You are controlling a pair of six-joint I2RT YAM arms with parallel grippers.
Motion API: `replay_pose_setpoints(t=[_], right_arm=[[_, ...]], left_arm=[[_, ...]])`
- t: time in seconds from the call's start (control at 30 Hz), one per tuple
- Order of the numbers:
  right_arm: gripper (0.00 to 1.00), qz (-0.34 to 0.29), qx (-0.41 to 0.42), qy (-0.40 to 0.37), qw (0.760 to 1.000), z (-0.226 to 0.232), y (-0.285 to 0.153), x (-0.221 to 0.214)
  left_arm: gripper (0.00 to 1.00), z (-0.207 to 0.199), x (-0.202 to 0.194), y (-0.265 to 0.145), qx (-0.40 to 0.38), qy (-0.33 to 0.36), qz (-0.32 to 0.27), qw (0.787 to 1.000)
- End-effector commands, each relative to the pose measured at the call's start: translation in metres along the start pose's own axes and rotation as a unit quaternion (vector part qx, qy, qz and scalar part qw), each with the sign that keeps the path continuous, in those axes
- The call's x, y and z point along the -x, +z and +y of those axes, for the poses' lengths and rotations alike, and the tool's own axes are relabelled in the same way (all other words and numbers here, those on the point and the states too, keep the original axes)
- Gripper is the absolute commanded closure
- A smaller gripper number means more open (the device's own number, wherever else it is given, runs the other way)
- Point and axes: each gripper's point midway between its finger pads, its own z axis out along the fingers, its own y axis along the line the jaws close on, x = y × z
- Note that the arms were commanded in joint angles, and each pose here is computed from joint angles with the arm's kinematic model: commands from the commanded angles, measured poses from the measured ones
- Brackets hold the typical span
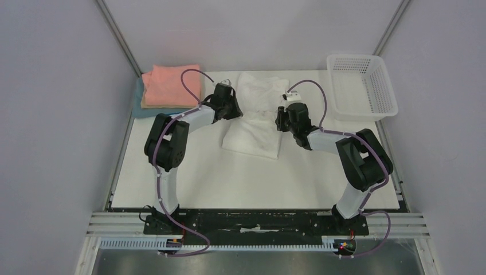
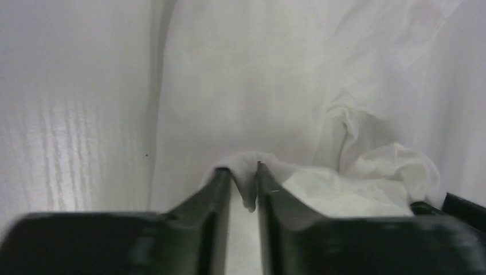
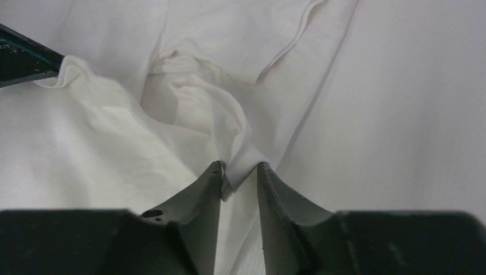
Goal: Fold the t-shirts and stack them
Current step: Fold the folded rectangular tshirt in 1/3 of the way
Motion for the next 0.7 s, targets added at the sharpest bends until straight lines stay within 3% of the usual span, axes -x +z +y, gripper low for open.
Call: replay_pose_setpoints(t=[0.0, 0.07, 0.17, 0.4, 0.67], right_arm=[[0.56, -0.052, 0.008, -0.003, 0.999, 0.003, 0.004, 0.043], [0.38, -0.054, 0.000, -0.002, 0.999, 0.001, -0.002, 0.048], [0.03, -0.052, -0.009, 0.014, 0.999, -0.001, -0.015, 0.053], [0.02, -0.029, 0.079, 0.047, 0.995, 0.028, -0.055, 0.034], [0.02, 0.027, 0.115, 0.104, 0.988, 0.035, -0.099, -0.034]], left_arm=[[0.56, -0.005, 0.036, -0.007, 0.004, 0.002, -0.042, 0.999], [0.41, -0.016, 0.043, -0.015, -0.017, 0.008, -0.046, 0.999], [0.28, -0.028, 0.045, -0.026, -0.043, 0.002, -0.042, 0.998], [0.21, -0.018, 0.029, -0.068, -0.033, -0.001, -0.044, 0.998], [0.19, 0.022, -0.038, -0.104, -0.019, -0.001, -0.009, 1.000]])
